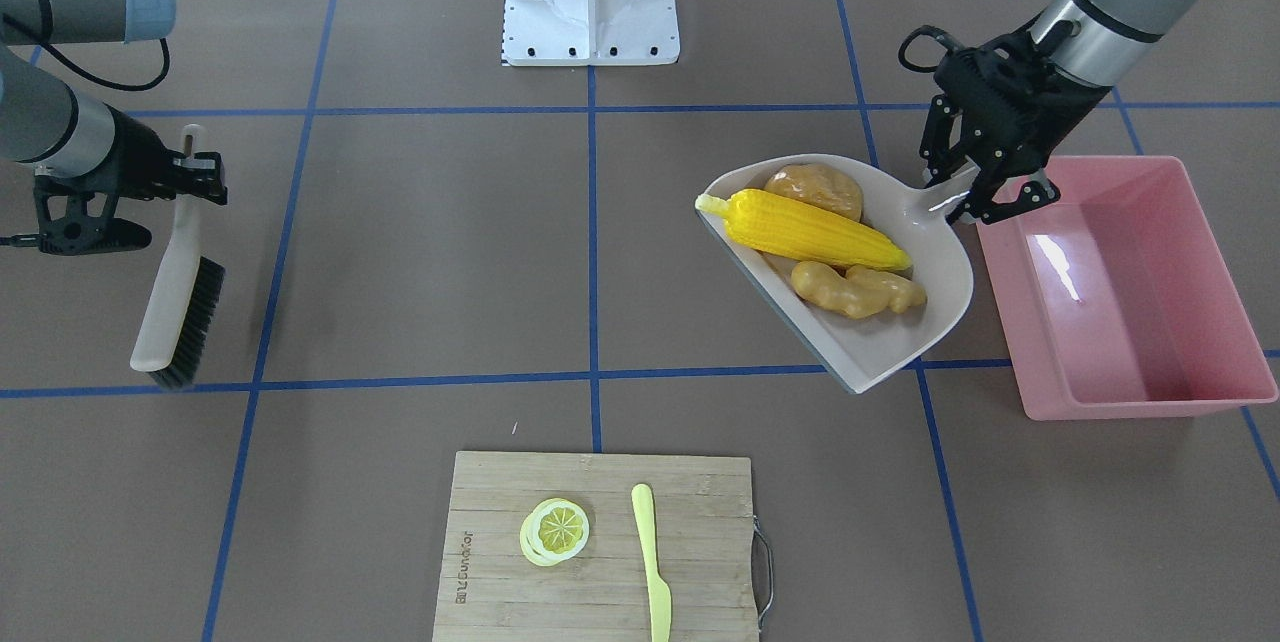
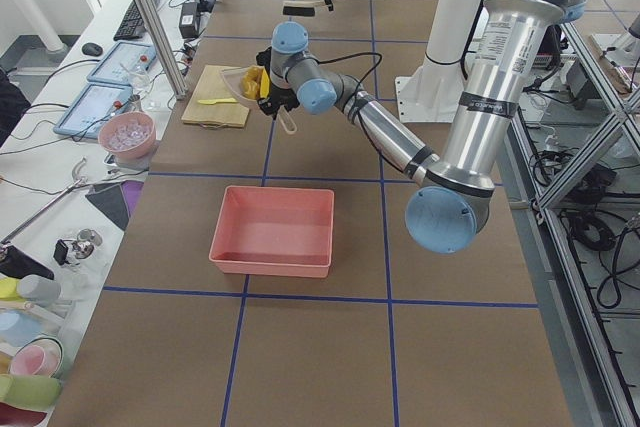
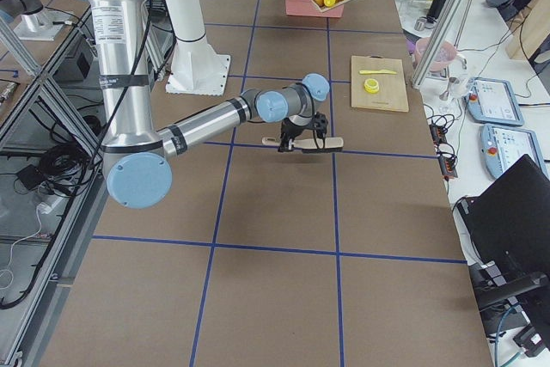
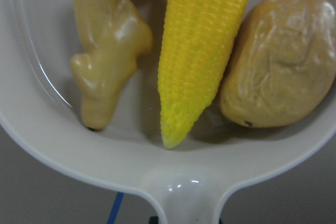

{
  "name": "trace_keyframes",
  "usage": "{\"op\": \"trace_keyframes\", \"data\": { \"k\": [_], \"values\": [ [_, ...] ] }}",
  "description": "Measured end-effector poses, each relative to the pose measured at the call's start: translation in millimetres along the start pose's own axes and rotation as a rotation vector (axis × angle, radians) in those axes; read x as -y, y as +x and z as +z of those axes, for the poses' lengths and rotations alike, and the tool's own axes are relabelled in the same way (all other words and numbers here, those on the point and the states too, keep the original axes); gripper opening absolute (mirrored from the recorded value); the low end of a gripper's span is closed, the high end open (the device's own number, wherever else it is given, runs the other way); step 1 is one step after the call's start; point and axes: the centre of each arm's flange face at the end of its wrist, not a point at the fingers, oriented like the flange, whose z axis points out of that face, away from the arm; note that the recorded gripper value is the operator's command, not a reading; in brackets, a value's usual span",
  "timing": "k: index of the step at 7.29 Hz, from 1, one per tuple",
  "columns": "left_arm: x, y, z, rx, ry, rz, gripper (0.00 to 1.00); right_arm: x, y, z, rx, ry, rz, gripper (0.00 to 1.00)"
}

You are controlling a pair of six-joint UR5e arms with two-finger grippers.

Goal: Sweep and dump trash into bin
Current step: 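Carry the dustpan over the pink bin with the left gripper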

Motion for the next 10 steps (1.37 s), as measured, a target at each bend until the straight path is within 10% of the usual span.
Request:
{"op": "trace_keyframes", "data": {
  "k": [10],
  "values": [
    [-272, -46, -91, -0.162, -0.007, -0.521, 0.0, 38, 28, 39, -0.053, -0.058, 0.089, 0.0]
  ]
}}
